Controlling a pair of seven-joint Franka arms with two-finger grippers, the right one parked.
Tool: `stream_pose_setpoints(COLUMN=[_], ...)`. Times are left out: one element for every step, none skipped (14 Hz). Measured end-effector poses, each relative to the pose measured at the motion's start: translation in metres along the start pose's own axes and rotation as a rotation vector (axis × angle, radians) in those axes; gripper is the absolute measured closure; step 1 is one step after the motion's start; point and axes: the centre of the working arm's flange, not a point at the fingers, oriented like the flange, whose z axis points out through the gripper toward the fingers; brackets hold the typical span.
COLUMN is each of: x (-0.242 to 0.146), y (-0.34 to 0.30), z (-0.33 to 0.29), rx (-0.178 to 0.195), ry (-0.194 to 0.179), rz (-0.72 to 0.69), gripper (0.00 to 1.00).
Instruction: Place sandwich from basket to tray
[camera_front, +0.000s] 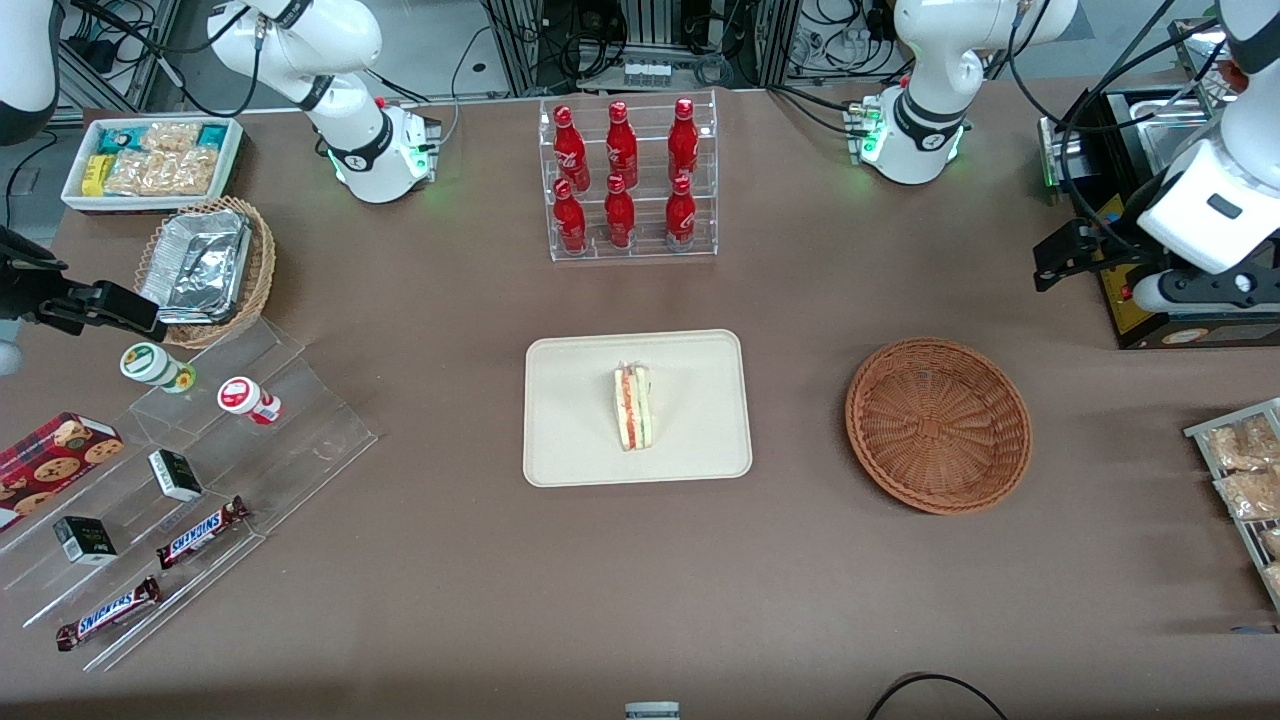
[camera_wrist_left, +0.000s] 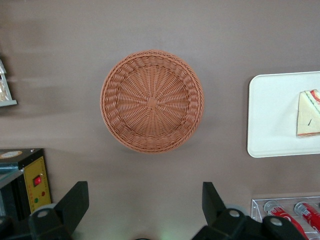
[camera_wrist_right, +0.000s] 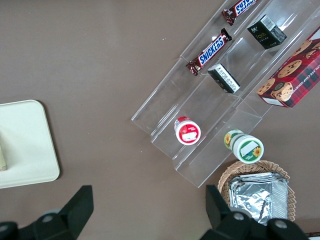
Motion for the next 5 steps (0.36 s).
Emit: stream_pose_setpoints(x=[-0.001, -0.001, -0.001, -0.001, -0.001], y=[-0.009, -0.018, -0.024, -0.026, -0.026], z=[-0.004, -0.006, -0.007, -0.007, -0.007], rx=[-0.001, -0.001, -0.002, -0.002, -0.002], ry=[0.006, 0.009, 0.010, 0.010, 0.010], rz=[-0.008, -0.020, -0.030, -0.033, -0.034], gripper=[0.00, 0.00, 0.00, 0.00, 0.00])
